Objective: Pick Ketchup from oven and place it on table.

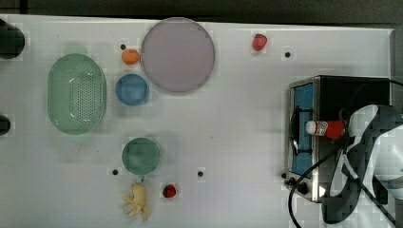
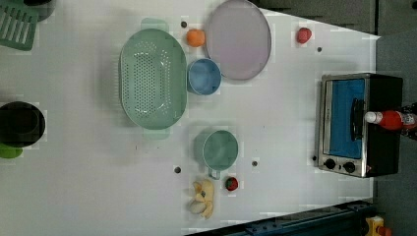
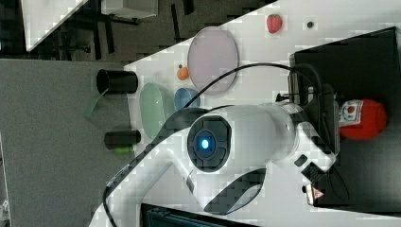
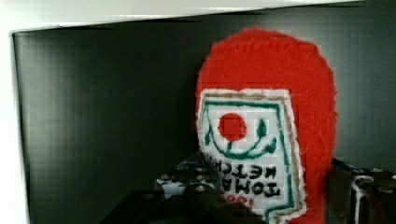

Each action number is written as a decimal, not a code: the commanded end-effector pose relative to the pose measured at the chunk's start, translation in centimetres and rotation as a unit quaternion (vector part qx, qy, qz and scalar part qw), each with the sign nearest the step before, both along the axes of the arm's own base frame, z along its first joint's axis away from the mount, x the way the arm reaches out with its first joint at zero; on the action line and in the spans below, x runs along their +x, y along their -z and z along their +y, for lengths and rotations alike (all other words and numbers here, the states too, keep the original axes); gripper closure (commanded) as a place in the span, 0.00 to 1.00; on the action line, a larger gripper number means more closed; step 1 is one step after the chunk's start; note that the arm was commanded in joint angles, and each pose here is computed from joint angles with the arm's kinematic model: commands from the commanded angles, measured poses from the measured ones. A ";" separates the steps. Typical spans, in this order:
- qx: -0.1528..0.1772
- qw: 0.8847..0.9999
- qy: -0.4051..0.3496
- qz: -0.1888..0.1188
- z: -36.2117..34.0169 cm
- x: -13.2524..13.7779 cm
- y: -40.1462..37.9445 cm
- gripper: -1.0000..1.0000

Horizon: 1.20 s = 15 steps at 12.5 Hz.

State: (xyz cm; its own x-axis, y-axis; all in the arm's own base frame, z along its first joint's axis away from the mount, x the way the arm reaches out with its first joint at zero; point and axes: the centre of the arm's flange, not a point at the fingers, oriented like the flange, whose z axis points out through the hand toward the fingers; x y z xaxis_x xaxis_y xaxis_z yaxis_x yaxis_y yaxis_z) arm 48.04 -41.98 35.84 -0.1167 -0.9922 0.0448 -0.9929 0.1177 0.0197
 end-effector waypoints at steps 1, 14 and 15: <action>0.003 0.996 -0.067 -0.056 3.5 3.4 -14.7 0.37; 0.081 0.925 -0.371 0.009 38.1 12.6 -12.9 0.37; 0.067 0.923 -0.378 0.026 38.4 12.1 -9.6 0.37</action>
